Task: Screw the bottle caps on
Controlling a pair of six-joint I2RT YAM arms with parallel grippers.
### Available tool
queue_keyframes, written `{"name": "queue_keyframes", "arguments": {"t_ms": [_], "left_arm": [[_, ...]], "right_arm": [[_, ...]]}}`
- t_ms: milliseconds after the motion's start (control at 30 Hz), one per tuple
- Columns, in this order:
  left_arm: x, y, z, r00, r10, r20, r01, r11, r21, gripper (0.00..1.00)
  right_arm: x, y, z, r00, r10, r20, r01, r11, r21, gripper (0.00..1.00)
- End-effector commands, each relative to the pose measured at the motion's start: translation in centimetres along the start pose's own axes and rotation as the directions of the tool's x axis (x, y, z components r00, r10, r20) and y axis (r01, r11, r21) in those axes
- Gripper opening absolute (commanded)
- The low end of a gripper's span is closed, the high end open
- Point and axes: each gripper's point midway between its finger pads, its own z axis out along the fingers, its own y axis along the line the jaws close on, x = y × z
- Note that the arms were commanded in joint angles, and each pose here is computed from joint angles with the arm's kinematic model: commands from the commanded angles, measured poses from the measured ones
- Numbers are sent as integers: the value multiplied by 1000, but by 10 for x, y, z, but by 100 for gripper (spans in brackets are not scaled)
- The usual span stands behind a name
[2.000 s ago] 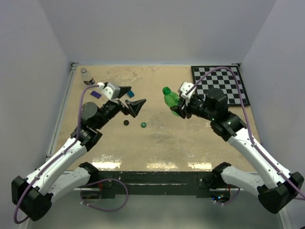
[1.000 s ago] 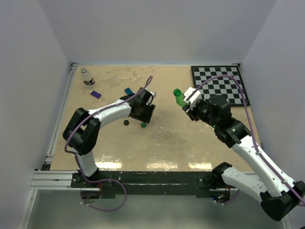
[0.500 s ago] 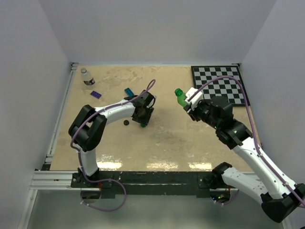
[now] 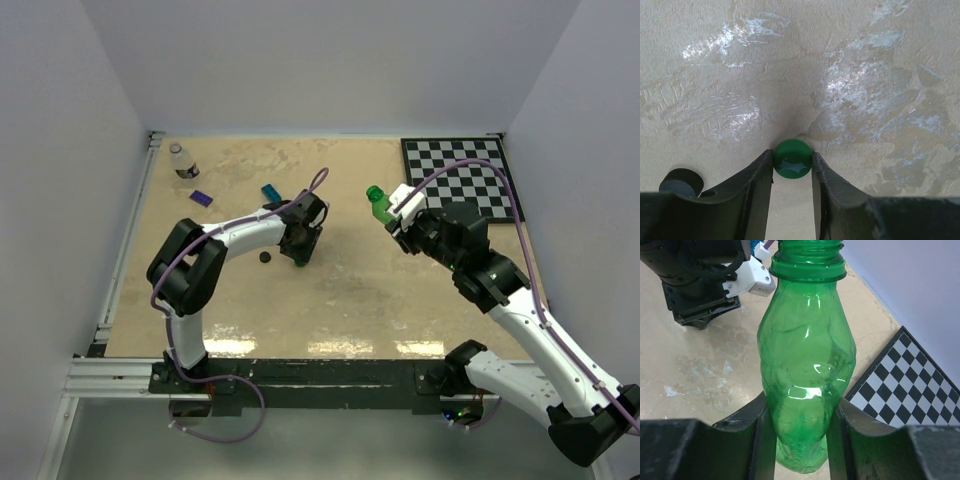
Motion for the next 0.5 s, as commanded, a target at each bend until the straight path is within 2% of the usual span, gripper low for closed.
{"name": "queue_keyframes", "arguments": {"t_ms": [0,133,233,333,400,467], "left_arm": [[-15,-4,-17,999,28,46,-29,999,16,14],[-36,-8,-43,988,60,144,-74,993,97,6],[-61,-11,-81,960,1,279,-76,963,259,4],[-80,-14,-127,907,-90,412,-121,880,460,0],[-95,-13,-159,845,-121,520,-197,834,515,0],[-98,-19,-183,808,-118,578,-280,785,552,0]], "right_arm": [[-14,-4,-4,999,-27,47,27,1000,9,8],[-15,5,-1,997,-56,49,59,997,-53,9],[-18,10,1,996,-76,51,81,992,-95,9],[-18,17,5,997,-75,36,79,987,-141,9],[-20,21,7,997,-74,31,79,982,-170,9],[-19,26,9,997,-76,16,77,976,-205,9]]}}
